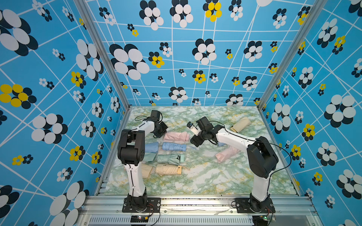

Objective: Take umbrellas out of sleeves
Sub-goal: Take out the umbrella from the umbrella sleeve.

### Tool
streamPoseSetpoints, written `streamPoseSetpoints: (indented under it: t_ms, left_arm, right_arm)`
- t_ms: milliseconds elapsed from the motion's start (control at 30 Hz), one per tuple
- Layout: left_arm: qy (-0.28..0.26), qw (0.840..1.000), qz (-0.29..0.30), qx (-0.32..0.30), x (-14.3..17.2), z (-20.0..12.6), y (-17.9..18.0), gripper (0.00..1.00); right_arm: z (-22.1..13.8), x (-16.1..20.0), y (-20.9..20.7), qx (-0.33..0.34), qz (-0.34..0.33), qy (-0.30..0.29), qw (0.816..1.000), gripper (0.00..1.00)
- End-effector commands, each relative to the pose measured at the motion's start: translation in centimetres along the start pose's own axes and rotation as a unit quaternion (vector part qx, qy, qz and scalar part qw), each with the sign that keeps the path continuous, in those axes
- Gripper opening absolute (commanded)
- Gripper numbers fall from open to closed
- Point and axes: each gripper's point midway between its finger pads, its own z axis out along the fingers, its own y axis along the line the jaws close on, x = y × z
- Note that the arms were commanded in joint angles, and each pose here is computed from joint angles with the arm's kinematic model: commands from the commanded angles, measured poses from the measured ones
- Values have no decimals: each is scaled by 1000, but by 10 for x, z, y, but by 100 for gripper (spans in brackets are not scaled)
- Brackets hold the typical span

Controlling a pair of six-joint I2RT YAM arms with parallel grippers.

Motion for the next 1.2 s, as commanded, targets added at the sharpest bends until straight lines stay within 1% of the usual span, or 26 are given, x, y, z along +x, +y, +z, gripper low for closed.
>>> streamPoseSetpoints:
  t_ms: [0, 67, 200, 233, 300, 400, 500, 533, 600, 667, 833, 1067, 1167]
  left_arm:
    - [-4, 1000, 18, 0, 1, -5, -3, 0]
    - [-4, 1000, 19, 3, 2, -6, -3, 0]
    - [0, 1000, 21, 6, 4, -6, -4, 0]
    - [1, 1000, 22, 6, 4, -6, -4, 0]
    - [2, 1000, 22, 8, 5, -6, -4, 0]
    - [6, 1000, 22, 9, 7, -5, -4, 0]
    - [8, 1000, 23, 11, 8, -6, -3, 0]
    - [9, 1000, 23, 10, 9, -6, -3, 0]
    - [8, 1000, 24, 10, 9, -7, -3, 0]
    - [9, 1000, 23, 11, 9, -6, -2, 0]
    - [12, 999, 23, 19, 11, -8, -7, 0]
    - [10, 999, 22, 25, 11, -13, -10, 0]
    - [9, 999, 22, 28, 11, -14, -12, 0]
  right_arm:
    - [4, 3, 1, -28, -74, 16, 997, 95]
    - [12, 1, -3, -38, -91, 16, 995, 96]
    - [24, -1, -6, -62, -129, 9, 990, 96]
    - [27, -1, -4, -71, -144, 2, 987, 96]
    - [32, 1, 2, -94, -175, -13, 980, 99]
    - [39, 0, 4, -112, -197, -34, 973, 99]
    - [45, 2, 2, -125, -196, -35, 972, 99]
    - [44, -10, -4, -118, -198, -46, 972, 99]
    - [46, -12, -9, -119, -195, -45, 972, 99]
    - [57, -7, -8, -132, -192, -35, 972, 98]
    - [68, -6, -8, -141, -192, -25, 971, 91]
    - [75, -3, -5, -165, -187, -8, 968, 87]
    - [78, -3, -5, -169, -182, -3, 969, 83]
